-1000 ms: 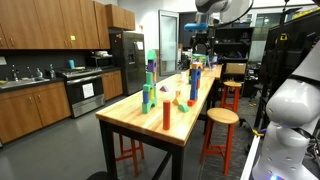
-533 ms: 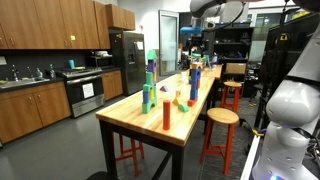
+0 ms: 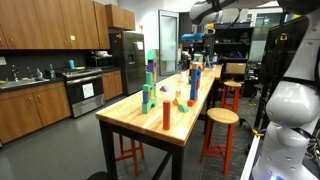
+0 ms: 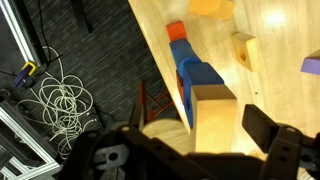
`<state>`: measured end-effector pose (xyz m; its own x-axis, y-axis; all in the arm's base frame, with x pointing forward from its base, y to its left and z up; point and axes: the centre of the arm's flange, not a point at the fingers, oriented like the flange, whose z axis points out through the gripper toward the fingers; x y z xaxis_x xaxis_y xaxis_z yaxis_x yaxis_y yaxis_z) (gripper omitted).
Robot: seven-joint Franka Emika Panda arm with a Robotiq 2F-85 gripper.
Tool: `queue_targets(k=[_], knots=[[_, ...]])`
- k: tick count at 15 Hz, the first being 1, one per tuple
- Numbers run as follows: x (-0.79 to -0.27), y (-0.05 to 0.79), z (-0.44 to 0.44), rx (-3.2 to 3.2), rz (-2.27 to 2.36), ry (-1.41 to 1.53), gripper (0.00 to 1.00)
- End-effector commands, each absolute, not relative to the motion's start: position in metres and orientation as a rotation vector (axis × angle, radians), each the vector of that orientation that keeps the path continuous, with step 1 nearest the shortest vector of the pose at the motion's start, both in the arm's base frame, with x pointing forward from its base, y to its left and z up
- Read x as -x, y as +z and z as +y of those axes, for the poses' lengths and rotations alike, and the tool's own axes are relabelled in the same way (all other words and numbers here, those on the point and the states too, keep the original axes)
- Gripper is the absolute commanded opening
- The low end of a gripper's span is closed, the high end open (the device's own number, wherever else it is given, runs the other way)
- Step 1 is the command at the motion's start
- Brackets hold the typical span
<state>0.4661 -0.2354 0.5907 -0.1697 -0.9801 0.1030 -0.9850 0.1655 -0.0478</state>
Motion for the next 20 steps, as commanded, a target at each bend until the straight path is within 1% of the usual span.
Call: queue_targets(k=[1, 9, 20], knots=[[-0.469, 0.592, -0.244, -1.975, -2.398, 0.111, 1.00], [-0.481, 0.597, -0.233, -2.028, -2.382, 0.166, 1.00], [-0.484, 0.590, -0.259, -1.970, -2.463, 0.169, 1.00]])
